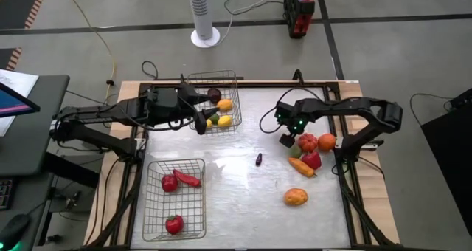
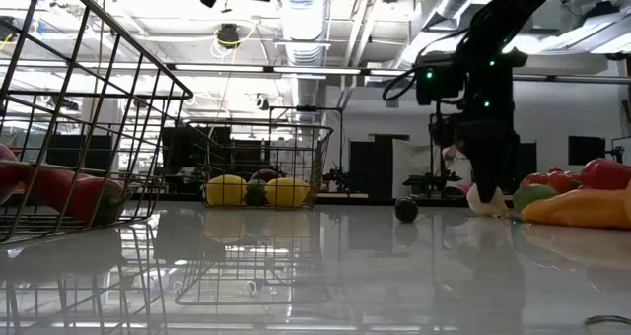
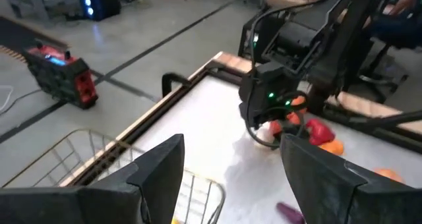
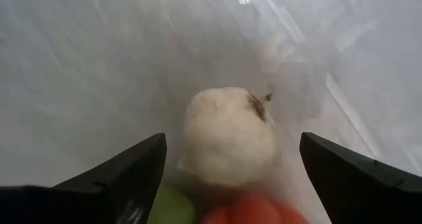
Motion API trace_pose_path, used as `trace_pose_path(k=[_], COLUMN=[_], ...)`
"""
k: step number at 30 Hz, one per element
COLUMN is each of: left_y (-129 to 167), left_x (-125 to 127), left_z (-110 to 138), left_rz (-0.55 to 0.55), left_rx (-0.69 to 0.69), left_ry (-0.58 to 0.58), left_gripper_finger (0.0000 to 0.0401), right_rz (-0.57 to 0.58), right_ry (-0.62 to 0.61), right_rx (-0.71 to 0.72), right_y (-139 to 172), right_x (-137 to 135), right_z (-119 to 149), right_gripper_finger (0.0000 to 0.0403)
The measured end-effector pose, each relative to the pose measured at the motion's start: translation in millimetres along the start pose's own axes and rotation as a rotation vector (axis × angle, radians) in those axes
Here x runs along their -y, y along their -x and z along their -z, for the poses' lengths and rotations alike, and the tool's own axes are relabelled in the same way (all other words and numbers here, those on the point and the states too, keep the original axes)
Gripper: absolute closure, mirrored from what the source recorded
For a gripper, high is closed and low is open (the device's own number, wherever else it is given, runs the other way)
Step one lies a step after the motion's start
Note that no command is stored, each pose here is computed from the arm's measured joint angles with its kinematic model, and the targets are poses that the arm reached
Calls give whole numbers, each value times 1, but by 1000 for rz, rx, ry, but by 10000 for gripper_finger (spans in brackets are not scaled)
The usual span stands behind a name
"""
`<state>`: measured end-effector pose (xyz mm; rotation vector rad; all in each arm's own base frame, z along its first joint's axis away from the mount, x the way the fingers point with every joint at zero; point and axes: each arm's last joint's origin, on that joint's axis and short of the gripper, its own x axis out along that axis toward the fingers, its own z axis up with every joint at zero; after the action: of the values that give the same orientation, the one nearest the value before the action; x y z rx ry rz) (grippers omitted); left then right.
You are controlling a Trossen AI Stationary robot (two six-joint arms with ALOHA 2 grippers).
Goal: Sort produce into baskets
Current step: Put the white garlic into the bottom wire basket
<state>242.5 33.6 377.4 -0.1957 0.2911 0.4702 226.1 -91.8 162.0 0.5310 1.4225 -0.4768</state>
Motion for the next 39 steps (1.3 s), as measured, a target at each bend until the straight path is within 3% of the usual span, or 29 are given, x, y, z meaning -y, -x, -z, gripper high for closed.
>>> trace_pose_path(k=[12,17,23,27,31,37,39], left_y=[0,8,24,38,50,66,70], left_x=[-2,-7,-21,-30,-39,-55,-59], left_z=[1,-3,-11,-16,-20,-17,-13], left_rz=[-4,-102,-221,-178,-131,-158,-139], left_rx=[-17,28,86,114,135,102,64], left_ry=[-39,-85,-118,-45,-24,89,130], left_gripper_finger=[163,163,163,163,163,163,163], right_rz=[-47,-210,-407,-565,-633,-633,-679], right_ry=[4,46,156,252,283,372,424], right_rx=[45,121,417,682,912,924,946], right_y=[-2,23,75,112,134,136,139], right_x=[-14,-32,-81,-121,-150,-190,-208], right_z=[-7,-21,-46,-59,-66,-87,-98], right_gripper_finger=[132,170,180,172,172,173,173])
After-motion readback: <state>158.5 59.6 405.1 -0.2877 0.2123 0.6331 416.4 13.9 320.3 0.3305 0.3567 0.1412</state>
